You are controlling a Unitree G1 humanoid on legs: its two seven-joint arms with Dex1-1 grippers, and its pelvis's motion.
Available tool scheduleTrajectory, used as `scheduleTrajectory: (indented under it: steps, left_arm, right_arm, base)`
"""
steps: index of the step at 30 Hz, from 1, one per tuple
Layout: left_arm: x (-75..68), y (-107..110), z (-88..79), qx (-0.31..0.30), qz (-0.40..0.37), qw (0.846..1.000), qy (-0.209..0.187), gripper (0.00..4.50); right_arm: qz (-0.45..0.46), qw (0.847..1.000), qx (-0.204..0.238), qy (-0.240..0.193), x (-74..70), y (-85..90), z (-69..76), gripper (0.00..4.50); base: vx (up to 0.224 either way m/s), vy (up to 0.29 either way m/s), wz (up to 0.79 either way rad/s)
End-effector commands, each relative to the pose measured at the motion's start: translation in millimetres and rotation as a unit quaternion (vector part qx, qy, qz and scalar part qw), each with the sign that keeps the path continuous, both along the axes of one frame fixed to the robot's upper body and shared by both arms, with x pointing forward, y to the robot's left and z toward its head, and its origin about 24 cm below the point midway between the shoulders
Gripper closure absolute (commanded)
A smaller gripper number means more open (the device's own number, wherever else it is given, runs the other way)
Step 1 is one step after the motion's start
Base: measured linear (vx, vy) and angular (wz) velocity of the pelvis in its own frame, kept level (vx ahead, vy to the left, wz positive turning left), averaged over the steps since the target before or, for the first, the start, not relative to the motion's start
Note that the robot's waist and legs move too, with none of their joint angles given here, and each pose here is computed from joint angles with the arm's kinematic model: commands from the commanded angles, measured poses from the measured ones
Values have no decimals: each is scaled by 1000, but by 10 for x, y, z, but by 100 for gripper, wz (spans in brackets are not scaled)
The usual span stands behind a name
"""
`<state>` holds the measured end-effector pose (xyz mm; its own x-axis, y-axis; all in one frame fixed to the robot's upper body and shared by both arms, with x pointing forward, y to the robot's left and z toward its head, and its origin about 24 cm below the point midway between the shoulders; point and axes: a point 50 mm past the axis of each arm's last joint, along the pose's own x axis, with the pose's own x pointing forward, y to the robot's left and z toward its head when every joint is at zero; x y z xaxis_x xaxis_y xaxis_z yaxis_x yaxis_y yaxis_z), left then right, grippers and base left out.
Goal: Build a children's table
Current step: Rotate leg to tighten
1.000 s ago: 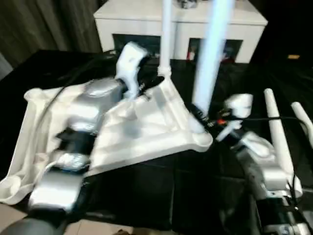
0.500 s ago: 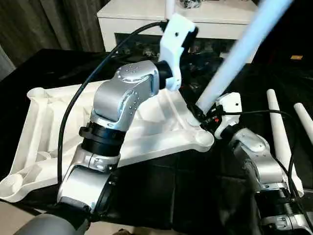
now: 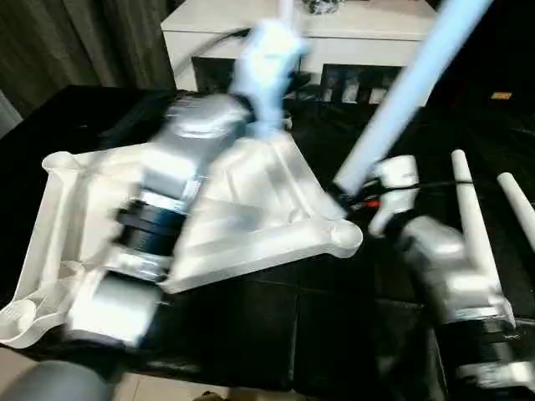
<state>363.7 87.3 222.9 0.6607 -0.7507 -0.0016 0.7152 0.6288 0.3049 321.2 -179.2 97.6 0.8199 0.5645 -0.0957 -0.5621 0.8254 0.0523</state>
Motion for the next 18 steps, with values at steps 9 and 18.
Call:
scheduleTrajectory:
  steps: [9, 18]
  left_arm:
    - [-533, -125, -1019, 116, -229, 957, 139, 232]
    - [-505, -83, -1398, 176, -180, 953, 169, 187]
  right_arm:
    - [105, 992, -30, 56, -177, -278, 172, 264]
    - [110, 991, -42, 69, -219, -222, 105, 264]
  base:
    - [0, 0, 0]
    - [0, 0, 0]
